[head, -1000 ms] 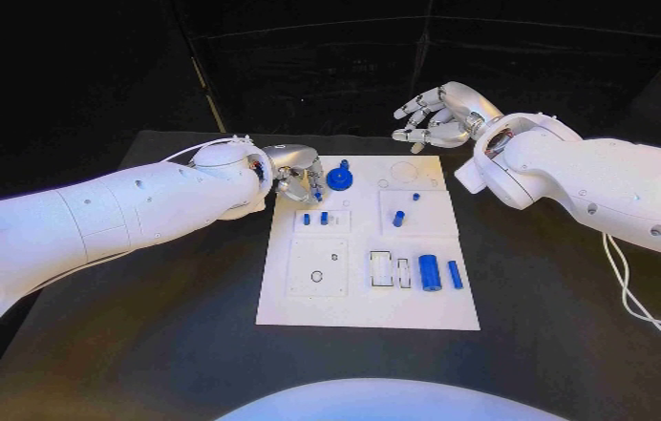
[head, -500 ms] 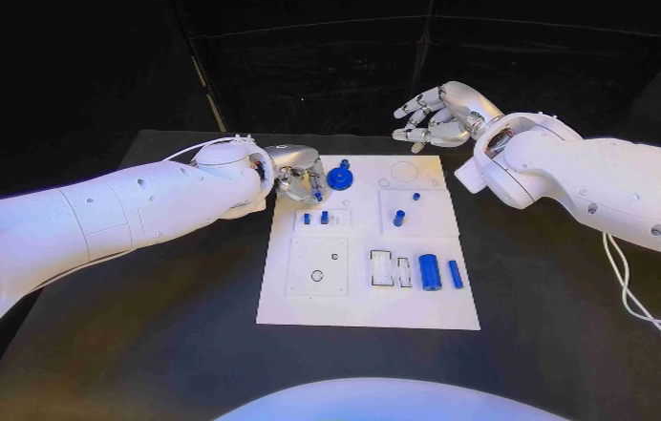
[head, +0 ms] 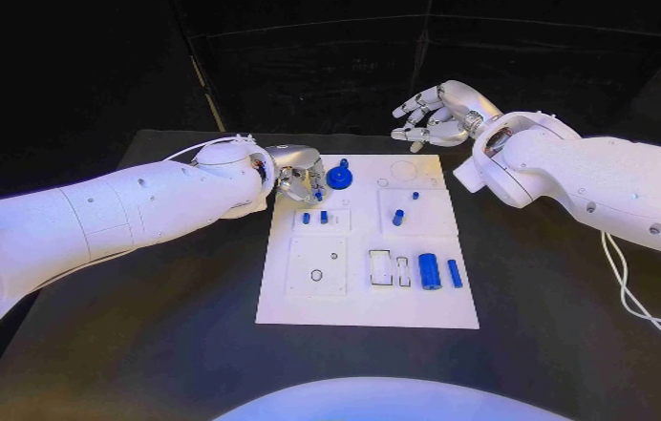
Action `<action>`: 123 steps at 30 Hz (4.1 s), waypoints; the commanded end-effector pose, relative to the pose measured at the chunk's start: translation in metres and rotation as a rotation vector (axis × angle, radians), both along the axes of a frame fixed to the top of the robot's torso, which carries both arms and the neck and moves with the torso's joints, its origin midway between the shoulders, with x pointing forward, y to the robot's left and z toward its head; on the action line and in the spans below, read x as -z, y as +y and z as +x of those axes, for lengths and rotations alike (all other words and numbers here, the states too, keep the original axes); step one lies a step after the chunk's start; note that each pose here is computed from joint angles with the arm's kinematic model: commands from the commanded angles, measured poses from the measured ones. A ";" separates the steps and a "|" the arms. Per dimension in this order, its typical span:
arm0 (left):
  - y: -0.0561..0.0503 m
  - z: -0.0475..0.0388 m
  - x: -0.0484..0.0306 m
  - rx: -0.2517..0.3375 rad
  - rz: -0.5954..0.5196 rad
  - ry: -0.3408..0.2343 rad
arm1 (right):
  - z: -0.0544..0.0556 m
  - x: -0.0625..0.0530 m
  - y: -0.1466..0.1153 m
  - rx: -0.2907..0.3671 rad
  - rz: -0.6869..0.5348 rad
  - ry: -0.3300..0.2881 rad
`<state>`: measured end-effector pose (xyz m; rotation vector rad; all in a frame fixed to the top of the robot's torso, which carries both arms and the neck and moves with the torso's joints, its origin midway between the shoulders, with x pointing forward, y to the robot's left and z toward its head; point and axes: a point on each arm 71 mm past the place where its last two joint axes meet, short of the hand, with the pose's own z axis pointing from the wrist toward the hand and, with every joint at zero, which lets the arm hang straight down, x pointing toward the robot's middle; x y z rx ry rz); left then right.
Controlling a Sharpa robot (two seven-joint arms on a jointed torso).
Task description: Assemble the parts on the task board
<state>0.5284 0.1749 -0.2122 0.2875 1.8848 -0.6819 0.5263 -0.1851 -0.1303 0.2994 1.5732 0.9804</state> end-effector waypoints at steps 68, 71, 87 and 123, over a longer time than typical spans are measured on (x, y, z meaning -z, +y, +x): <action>0.033 -0.0002 -0.0073 -0.092 -0.089 -0.003 | -0.001 0.007 -0.024 -0.039 -0.232 0.007; 0.044 -0.0009 -0.0133 -0.135 -0.213 0.016 | -0.003 0.008 -0.028 -0.042 -0.300 -0.011; 0.063 -0.0186 -0.0403 -0.327 -1.059 0.170 | -0.017 0.031 -0.033 -0.035 -0.612 -0.143; 0.058 -0.0308 -0.0442 -0.359 -1.280 0.261 | -0.026 0.072 -0.005 -0.135 -0.709 -0.101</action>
